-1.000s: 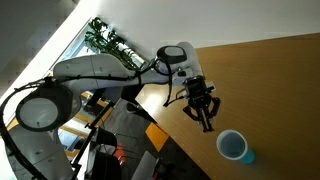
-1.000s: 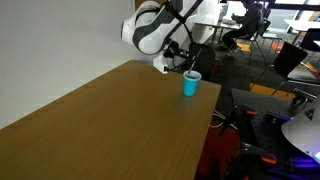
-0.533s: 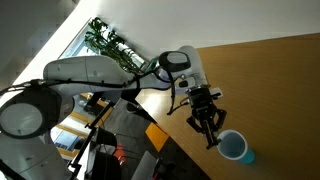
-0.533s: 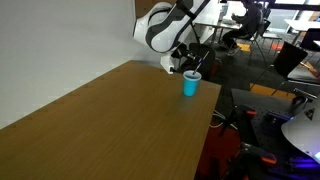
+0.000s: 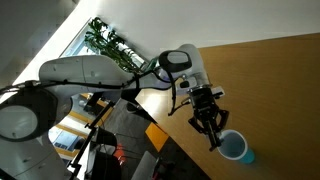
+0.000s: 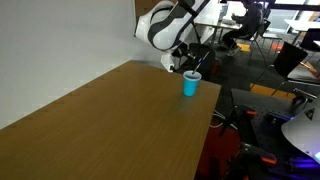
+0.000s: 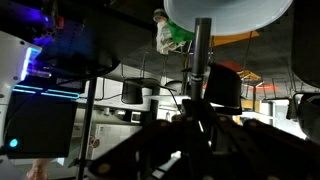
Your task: Put the pen in the cup
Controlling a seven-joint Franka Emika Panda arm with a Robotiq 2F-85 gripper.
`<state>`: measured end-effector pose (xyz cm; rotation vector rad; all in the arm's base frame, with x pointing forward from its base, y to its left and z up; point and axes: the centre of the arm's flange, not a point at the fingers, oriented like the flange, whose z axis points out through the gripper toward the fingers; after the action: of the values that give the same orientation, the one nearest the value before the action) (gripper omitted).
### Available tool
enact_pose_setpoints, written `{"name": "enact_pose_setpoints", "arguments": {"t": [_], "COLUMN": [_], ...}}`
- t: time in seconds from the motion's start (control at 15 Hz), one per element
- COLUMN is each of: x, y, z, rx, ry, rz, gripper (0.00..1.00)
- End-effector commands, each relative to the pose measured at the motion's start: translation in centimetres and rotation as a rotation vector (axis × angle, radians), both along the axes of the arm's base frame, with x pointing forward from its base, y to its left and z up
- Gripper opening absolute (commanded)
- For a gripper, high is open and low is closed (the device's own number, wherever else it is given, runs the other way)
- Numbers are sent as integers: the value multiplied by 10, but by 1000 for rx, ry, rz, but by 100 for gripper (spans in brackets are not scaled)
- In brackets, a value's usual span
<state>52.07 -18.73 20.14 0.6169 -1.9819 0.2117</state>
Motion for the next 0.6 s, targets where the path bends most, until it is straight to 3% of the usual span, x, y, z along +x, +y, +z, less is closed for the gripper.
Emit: {"name": "enact_pose_setpoints", "arguments": {"t": [0.0,0.53], "x": [1,1], "y": [1,-3], "z": [-3,-20], "rx": [21,23], "ry": [-11,25], "rz": [10,0], "gripper": [3,3]}}
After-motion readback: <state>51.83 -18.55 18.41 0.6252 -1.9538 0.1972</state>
